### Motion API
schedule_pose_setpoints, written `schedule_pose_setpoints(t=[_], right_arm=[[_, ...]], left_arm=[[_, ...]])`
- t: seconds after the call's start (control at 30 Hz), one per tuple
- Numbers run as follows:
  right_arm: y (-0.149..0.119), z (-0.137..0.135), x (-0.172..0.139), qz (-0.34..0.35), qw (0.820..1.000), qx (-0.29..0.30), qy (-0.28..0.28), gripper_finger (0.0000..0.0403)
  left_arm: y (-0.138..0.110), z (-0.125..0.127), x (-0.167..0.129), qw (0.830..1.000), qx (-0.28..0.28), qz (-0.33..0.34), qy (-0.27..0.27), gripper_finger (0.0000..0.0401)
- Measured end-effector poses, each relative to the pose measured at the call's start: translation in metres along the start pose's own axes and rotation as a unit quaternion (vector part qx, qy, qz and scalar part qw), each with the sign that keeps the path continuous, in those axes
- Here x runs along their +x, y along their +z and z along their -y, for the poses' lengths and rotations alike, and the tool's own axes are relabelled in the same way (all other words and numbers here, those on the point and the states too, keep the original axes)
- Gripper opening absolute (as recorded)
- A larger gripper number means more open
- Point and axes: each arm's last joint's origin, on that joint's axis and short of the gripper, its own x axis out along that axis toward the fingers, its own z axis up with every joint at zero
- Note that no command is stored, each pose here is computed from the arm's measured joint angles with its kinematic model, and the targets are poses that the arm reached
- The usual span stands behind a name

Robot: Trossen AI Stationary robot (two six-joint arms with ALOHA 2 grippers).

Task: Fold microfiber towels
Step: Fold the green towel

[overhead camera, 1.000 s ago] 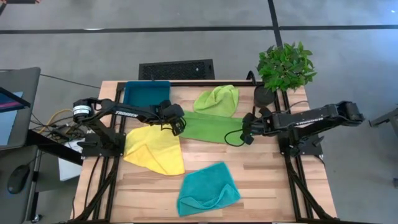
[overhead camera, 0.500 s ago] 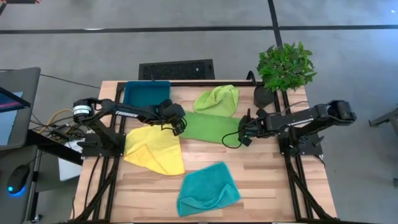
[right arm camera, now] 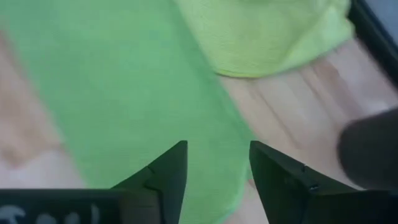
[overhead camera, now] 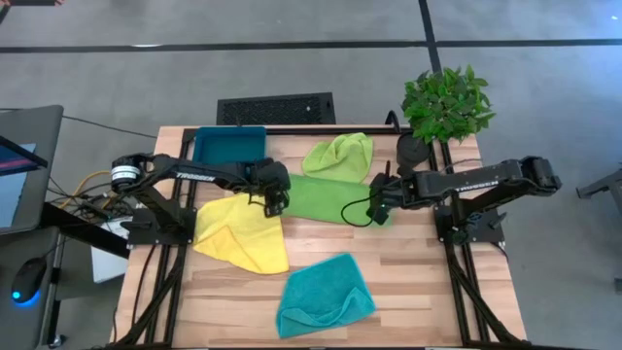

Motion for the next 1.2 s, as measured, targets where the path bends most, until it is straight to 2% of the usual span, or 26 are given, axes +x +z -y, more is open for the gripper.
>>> schedule_pose_setpoints(t=[0.13,0.23,0.43,0.6,0.8,0.97,1.1,1.2], right_arm=[[0.007,-0.005,-0.009,-0.002,0.999,-0.019,0.047,0.02],[0.009,-0.008,-0.013,0.001,0.997,-0.036,0.062,0.0199],[0.008,-0.013,-0.017,0.006,0.997,-0.044,0.07,0.019],[0.006,-0.018,-0.019,0.007,0.996,-0.048,0.076,0.0184],[0.004,-0.021,-0.021,0.008,0.995,-0.056,0.08,0.018],[0.003,-0.02,-0.02,0.006,0.995,-0.056,0.078,0.0183],[0.003,-0.02,-0.02,0.006,0.995,-0.056,0.078,0.0182],[0.003,-0.02,-0.02,0.006,0.995,-0.056,0.079,0.0178]], left_arm=[[-0.002,0.023,-0.002,0.995,0.068,0.007,-0.072,0.017],[-0.003,0.038,-0.003,0.99,0.109,0.017,-0.083,0.017],[0.0,0.052,-0.004,0.991,0.123,0.045,-0.036,0.017],[0.0,0.054,-0.001,0.991,0.115,0.048,-0.054,0.017],[0.001,0.06,0.023,0.989,0.137,0.039,-0.045,0.017],[-0.002,0.06,0.038,0.989,0.145,0.02,0.002,0.017],[-0.005,0.058,0.04,0.992,0.114,0.0,0.049,0.0168],[-0.007,0.057,0.04,0.993,0.104,-0.01,0.057,0.0148]])
